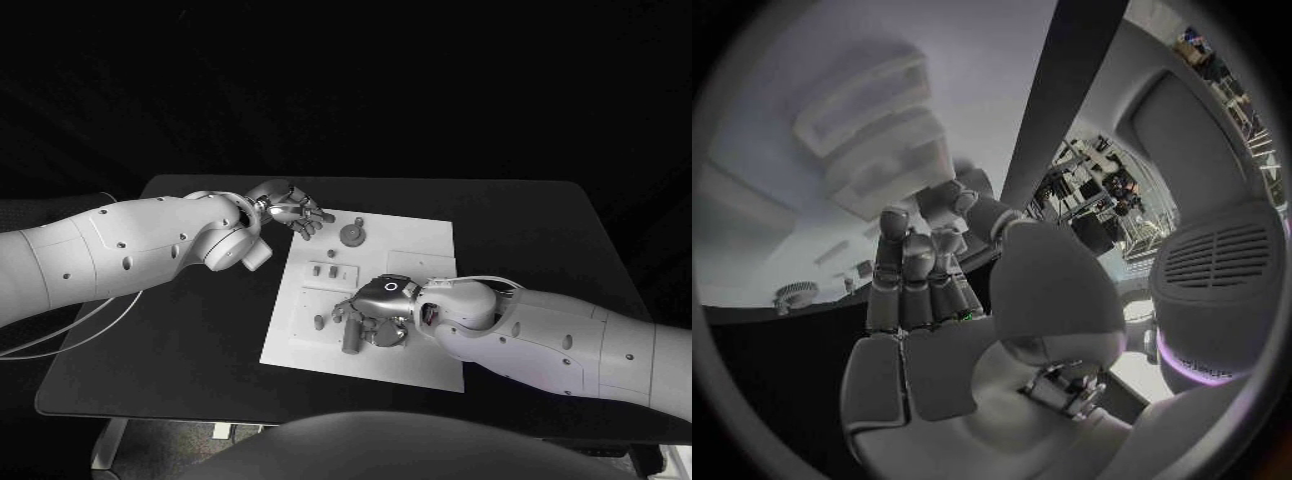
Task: Assemble the parts on the task board
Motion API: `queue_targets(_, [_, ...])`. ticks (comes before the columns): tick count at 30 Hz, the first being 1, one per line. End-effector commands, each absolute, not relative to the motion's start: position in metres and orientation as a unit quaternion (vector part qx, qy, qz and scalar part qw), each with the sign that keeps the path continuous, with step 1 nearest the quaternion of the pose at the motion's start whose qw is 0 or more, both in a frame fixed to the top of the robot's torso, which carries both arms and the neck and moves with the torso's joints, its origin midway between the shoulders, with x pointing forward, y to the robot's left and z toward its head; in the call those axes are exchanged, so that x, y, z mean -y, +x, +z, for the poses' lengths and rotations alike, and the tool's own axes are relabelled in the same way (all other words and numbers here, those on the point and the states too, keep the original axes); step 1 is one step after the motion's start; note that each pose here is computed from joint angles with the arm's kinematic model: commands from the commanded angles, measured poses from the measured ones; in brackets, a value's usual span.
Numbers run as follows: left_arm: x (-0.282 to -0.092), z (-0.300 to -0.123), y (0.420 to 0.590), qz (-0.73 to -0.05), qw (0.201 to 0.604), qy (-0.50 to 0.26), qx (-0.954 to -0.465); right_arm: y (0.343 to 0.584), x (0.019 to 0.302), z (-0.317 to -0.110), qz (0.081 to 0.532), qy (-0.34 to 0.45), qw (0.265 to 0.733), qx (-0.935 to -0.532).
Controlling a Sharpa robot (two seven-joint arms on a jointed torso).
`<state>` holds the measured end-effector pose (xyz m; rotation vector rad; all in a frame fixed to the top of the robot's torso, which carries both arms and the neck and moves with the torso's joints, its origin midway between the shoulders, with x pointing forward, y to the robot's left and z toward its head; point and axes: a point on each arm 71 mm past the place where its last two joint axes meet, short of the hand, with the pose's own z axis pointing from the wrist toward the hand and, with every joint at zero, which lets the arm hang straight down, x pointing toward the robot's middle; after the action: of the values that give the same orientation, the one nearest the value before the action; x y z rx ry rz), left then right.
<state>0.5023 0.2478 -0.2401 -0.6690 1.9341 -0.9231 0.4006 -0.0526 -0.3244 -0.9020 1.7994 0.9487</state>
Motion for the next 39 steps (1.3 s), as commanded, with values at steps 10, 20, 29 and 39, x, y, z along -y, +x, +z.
queue_targets(10, [-0.2455,-0.2387,0.5019,-0.376,0.430,-0.264,-0.777,0.4007,0.0540,-0.3294,0.370,-0.374,0.431,-0.733])
queue_targets(20, [-0.2458,-0.2387,0.5019,-0.375,0.430,-0.264,-0.777,0.4021,0.0556,-0.3283,0.370,-0.367,0.441,-0.731])
queue_targets(29, [-0.2468,-0.2387,0.5019,-0.374,0.431,-0.265,-0.777,0.4037,0.0579,-0.3265,0.374,-0.354,0.452,-0.728])
queue_targets(39, [-0.2469,-0.2387,0.5019,-0.374,0.431,-0.264,-0.778,0.4040,0.0568,-0.3264,0.373,-0.352,0.453,-0.729])
